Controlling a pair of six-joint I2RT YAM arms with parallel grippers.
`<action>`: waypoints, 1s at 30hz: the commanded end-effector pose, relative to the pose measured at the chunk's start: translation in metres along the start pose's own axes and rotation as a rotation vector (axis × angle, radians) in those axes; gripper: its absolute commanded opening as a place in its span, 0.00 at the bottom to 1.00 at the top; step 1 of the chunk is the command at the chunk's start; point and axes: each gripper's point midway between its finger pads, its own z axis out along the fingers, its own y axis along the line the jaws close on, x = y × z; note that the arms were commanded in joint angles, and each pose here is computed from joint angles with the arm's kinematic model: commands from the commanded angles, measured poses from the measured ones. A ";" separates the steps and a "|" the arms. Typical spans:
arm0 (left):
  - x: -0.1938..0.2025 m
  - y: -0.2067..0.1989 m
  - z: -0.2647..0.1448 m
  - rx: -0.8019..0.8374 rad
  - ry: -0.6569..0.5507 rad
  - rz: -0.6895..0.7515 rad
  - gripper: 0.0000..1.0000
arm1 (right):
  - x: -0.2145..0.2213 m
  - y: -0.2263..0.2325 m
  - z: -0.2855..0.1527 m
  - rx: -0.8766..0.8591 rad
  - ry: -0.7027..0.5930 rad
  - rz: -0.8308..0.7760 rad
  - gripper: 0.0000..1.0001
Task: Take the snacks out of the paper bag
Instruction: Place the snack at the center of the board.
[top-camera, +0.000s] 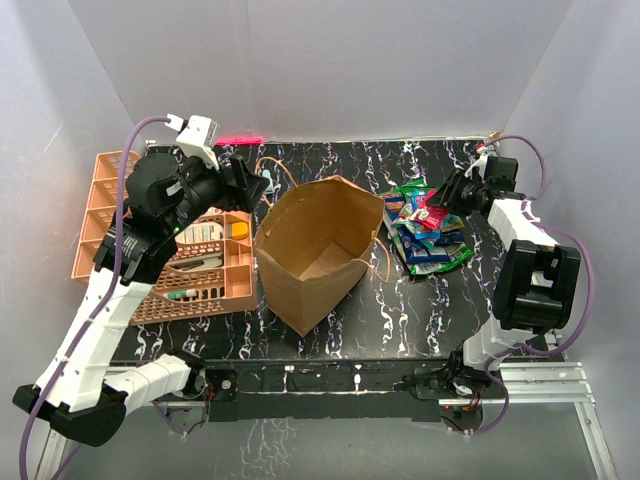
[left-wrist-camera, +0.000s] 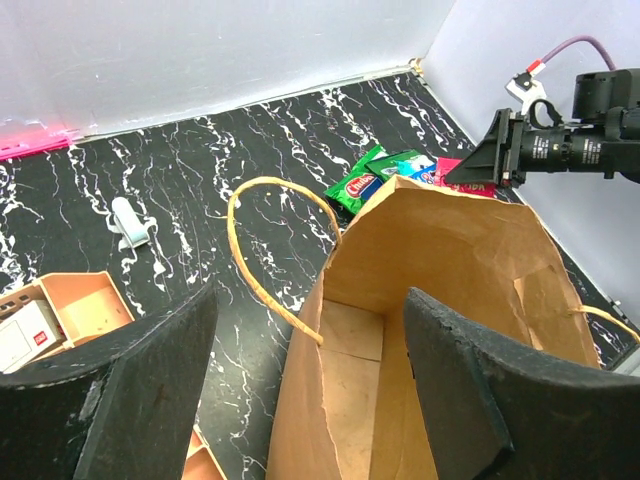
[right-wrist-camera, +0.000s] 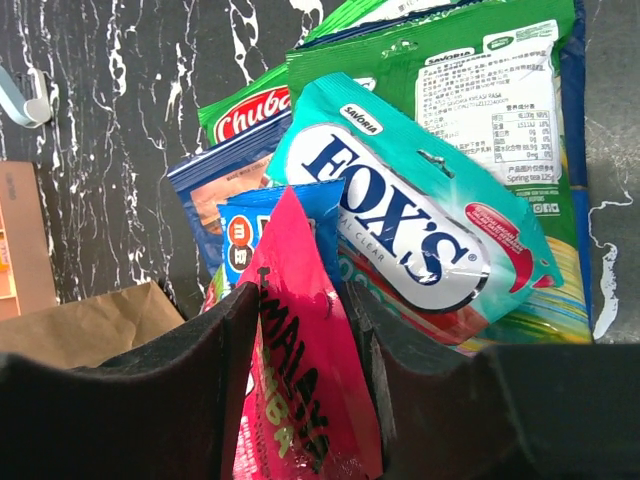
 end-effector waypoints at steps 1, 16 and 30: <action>-0.012 -0.008 -0.015 0.021 -0.031 -0.005 0.73 | -0.022 -0.003 0.002 0.013 -0.037 -0.041 0.42; -0.011 -0.017 -0.029 0.056 -0.029 -0.036 0.75 | -0.036 -0.010 -0.005 0.086 -0.047 -0.057 0.64; -0.017 -0.024 -0.038 0.073 -0.029 -0.085 0.81 | -0.069 0.005 -0.024 0.119 -0.063 -0.072 0.85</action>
